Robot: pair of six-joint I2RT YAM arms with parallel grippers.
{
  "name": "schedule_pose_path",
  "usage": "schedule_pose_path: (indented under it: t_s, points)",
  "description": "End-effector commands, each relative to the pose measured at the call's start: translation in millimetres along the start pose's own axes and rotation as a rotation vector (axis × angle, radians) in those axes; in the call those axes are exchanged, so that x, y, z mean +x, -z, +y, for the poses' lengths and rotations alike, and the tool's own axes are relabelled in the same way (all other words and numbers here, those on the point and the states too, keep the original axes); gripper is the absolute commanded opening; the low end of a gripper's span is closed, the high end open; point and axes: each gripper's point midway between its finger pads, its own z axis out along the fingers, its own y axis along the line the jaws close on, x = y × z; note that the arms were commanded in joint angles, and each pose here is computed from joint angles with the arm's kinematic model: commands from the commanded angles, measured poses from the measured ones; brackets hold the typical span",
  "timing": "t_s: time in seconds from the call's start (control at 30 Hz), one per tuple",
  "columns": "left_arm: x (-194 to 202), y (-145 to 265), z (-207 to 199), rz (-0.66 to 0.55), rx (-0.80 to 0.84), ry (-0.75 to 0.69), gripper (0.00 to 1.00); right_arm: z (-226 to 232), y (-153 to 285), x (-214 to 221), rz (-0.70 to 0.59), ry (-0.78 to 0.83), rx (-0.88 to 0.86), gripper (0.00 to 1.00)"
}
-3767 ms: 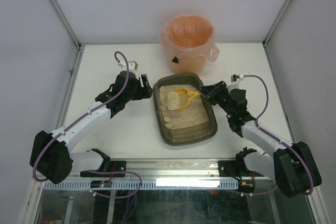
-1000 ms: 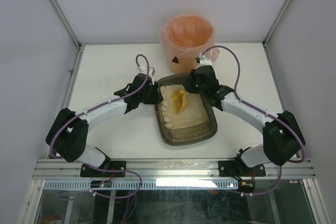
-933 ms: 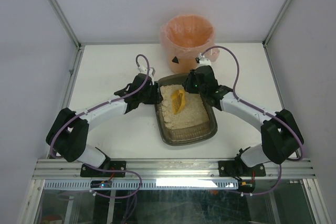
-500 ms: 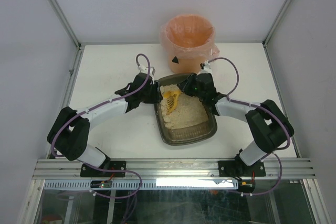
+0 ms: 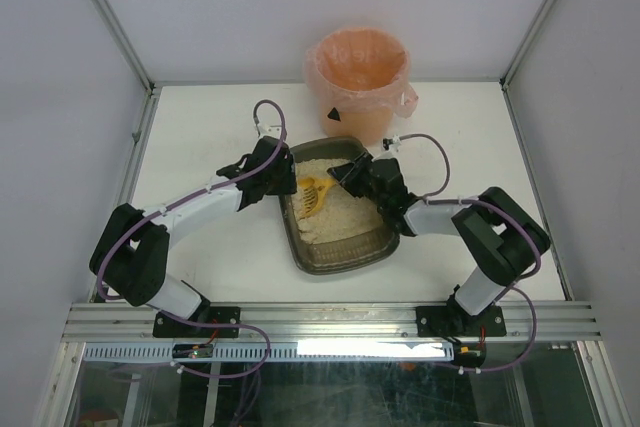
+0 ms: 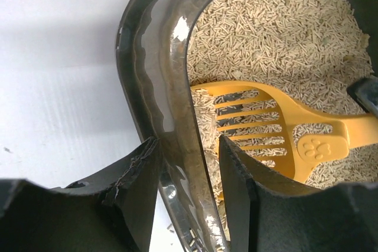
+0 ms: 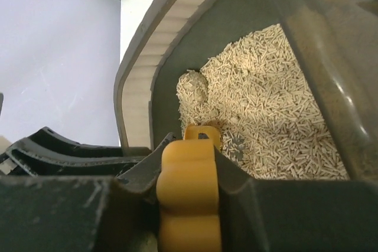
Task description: Clean the litter box
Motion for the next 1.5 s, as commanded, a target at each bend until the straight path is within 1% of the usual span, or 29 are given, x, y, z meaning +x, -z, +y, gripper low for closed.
schedule_pose_path:
  t_s: [0.0,0.13,0.43,0.6,0.73,1.1,1.23,1.47]
  points:
    - [-26,6,-1,-0.068,0.0,0.004,0.44,9,17,55,0.168,-0.093,-0.024,0.0]
    - [-29,9,0,-0.077,0.003,0.003,0.44,14,26,39,0.103,-0.077,-0.017,0.0]
    - [-28,10,0,-0.075,0.009,0.006,0.44,13,40,11,0.018,-0.065,-0.008,0.0]
    - [-29,12,0,-0.077,0.013,0.005,0.44,9,45,1,-0.005,-0.07,-0.015,0.0]
    - [-28,12,-1,-0.076,0.016,0.005,0.44,8,50,-4,-0.017,-0.072,-0.056,0.0]
    - [-33,14,-4,-0.084,0.027,0.007,0.44,13,67,-24,-0.076,-0.022,-0.134,0.0]
    - [-32,14,-4,-0.082,0.029,0.008,0.44,10,68,-29,-0.08,-0.018,-0.135,0.0]
    - [-33,16,-6,-0.085,0.035,0.009,0.44,14,74,-49,-0.135,0.089,-0.101,0.0]
